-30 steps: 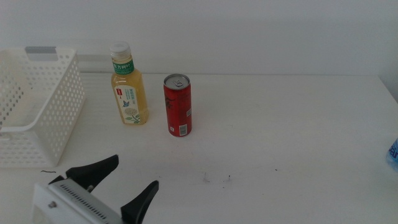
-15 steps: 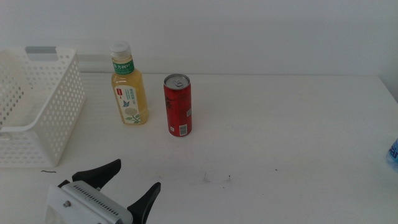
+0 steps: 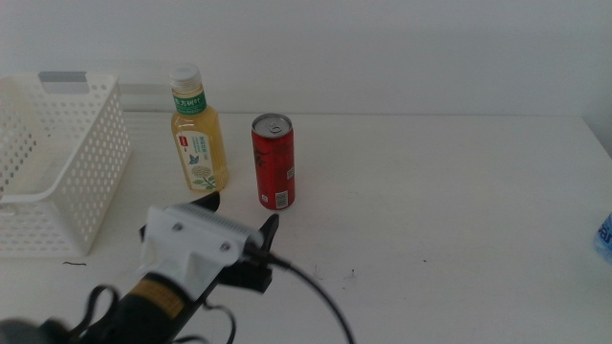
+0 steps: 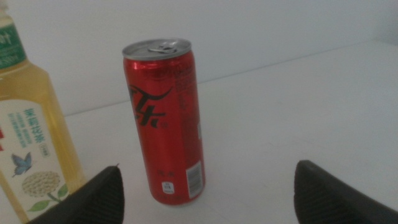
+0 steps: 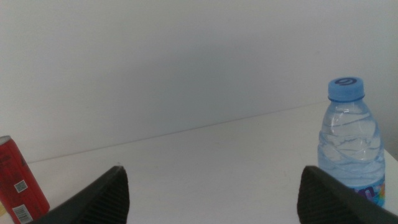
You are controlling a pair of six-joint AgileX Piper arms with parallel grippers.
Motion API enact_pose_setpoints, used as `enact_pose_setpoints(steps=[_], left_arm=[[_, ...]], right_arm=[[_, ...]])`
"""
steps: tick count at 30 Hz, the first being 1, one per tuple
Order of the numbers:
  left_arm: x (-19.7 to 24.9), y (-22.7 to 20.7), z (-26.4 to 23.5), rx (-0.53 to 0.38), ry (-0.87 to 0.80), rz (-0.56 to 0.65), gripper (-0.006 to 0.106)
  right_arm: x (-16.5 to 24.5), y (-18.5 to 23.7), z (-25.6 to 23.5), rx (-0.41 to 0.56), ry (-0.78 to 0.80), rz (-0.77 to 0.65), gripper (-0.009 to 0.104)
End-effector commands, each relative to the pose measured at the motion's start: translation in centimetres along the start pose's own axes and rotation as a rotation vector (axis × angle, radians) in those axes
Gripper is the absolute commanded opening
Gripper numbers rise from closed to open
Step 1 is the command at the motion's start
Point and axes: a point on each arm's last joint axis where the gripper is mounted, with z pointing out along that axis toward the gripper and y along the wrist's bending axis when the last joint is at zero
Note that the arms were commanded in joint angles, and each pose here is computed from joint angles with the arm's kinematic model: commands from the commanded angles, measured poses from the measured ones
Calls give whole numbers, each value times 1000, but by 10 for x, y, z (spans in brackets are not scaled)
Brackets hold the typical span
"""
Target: Use arms to grab the bottles and put them into the dustbin to the left of the table.
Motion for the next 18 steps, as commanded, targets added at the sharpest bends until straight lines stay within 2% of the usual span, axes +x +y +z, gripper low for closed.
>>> enact_pose_setpoints(steps=[1,18], left_arm=[[3,1,18,-17,-1,-21,94],[27,11,124,-79,74,-53,94]], right_arm=[[0,0,0,6,-12,-8,88],[0,0,0,6,-12,-8,88]])
